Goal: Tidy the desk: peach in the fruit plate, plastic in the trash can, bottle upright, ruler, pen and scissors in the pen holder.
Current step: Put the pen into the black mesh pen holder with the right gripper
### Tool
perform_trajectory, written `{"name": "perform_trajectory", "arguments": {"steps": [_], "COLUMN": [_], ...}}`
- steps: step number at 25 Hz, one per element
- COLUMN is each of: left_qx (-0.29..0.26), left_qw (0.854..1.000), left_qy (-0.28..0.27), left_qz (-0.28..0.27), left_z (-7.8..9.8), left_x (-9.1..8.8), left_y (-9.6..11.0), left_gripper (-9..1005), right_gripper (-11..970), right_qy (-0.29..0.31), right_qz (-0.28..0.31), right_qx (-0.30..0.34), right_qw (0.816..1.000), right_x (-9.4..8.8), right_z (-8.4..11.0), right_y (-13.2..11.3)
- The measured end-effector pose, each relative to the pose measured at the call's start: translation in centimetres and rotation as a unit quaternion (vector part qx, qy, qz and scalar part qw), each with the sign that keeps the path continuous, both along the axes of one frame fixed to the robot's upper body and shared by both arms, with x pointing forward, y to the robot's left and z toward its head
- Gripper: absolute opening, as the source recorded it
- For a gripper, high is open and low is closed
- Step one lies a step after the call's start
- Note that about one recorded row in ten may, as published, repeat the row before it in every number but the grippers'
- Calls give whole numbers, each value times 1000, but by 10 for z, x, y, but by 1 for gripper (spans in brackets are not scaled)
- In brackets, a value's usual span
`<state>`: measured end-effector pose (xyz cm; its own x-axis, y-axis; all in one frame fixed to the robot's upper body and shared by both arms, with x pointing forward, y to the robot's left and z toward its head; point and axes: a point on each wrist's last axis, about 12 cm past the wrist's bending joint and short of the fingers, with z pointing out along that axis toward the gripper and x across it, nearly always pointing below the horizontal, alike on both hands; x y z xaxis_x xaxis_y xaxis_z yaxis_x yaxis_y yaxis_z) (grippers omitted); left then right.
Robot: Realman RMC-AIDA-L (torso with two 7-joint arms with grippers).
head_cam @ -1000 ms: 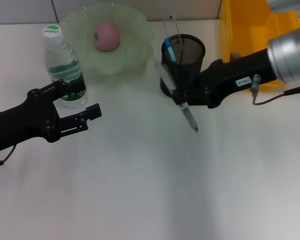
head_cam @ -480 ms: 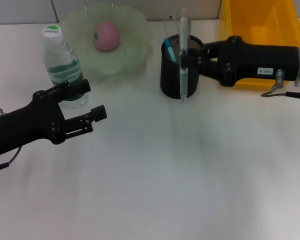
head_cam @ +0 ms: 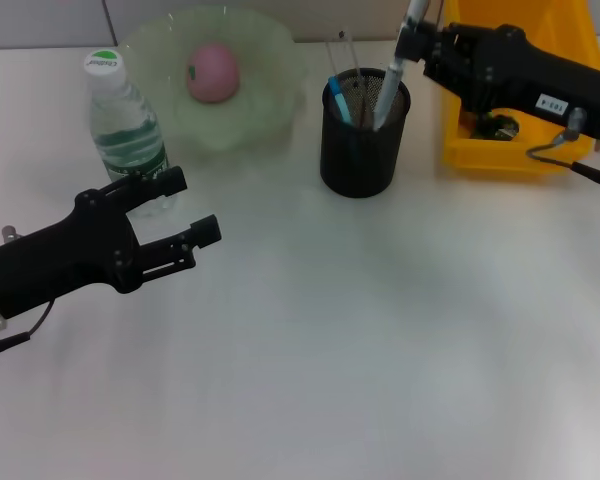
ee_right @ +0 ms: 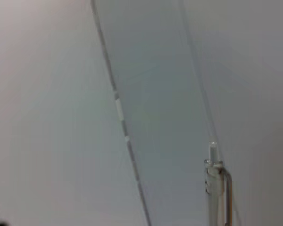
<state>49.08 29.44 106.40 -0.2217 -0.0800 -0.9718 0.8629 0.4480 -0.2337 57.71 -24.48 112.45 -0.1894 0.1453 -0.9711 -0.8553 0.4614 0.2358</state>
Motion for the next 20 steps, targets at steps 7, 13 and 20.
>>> {"name": "perform_trajectory", "arguments": {"steps": [7, 13, 20], "left_qx": [0, 3, 8], "left_qw": [1000, 1000, 1000], "left_qy": [12, 8, 5], "left_qz": [12, 10, 13], "left_z": [-7, -11, -13], "left_x": [0, -1, -2], "left_y": [-4, -8, -8], "left_gripper": [829, 829, 829], "right_gripper": [126, 126, 126], "right_qy": [20, 29, 48], "right_qz": [-46, -83, -106], "right_qx": [2, 7, -3], "right_qw": [999, 996, 993], "right_x": [8, 13, 24], "right_z": [-8, -13, -18], "right_y": [-2, -6, 0]}}
